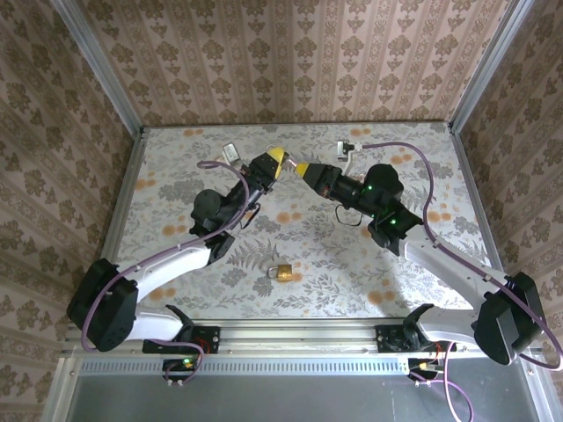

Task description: Unlock with the key

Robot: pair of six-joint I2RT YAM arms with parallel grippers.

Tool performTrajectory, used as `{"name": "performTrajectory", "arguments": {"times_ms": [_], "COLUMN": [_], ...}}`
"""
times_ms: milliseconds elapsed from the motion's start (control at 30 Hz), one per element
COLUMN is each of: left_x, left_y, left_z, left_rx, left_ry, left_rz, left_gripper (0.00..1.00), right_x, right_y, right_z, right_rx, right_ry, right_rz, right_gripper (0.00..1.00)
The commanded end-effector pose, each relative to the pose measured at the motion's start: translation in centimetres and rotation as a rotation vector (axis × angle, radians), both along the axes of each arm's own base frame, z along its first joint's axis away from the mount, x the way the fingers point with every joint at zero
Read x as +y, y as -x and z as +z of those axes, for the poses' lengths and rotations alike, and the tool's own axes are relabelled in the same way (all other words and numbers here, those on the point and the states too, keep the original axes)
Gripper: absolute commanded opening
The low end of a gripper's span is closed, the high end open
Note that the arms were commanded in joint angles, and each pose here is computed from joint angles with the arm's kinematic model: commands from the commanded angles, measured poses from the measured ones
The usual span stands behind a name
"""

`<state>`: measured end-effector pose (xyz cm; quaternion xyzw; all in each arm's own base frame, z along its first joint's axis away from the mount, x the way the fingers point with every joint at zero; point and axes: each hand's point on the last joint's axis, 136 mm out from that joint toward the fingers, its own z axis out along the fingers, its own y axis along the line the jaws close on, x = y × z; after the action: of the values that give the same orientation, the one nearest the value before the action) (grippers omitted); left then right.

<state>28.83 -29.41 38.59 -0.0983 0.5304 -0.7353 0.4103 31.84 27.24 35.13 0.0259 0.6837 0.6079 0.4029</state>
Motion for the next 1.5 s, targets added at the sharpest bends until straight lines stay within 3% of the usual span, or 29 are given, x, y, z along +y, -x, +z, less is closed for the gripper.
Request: {"name": "performTrajectory", "arguments": {"times_ms": [0,733,1467], "left_x": [0.6,0.7,-1.2], "left_y": [0.9,0.4,1.0], "left_z": [1.7,0.9,0.6], "left_rx": [-0.055,-0.060,-0.068], "left_ry": [0.040,0.003,0.023], "left_rz": [0.012,0.050,-0.009], "left_gripper": [0.00,0.00,0.00], "right_x": [0.1,0.4,0.4], "right_y": [0.2,2.5,1.8], "right_z": [1.9,1.5,0.6], "right_rx": [-0.053,-0.042,-0.028], "right_ry": [-0.046,-0.077,-0.060], "right_rz": [0.014,0.059,0.040], "right_gripper": [0.00,0.00,0.00]}}
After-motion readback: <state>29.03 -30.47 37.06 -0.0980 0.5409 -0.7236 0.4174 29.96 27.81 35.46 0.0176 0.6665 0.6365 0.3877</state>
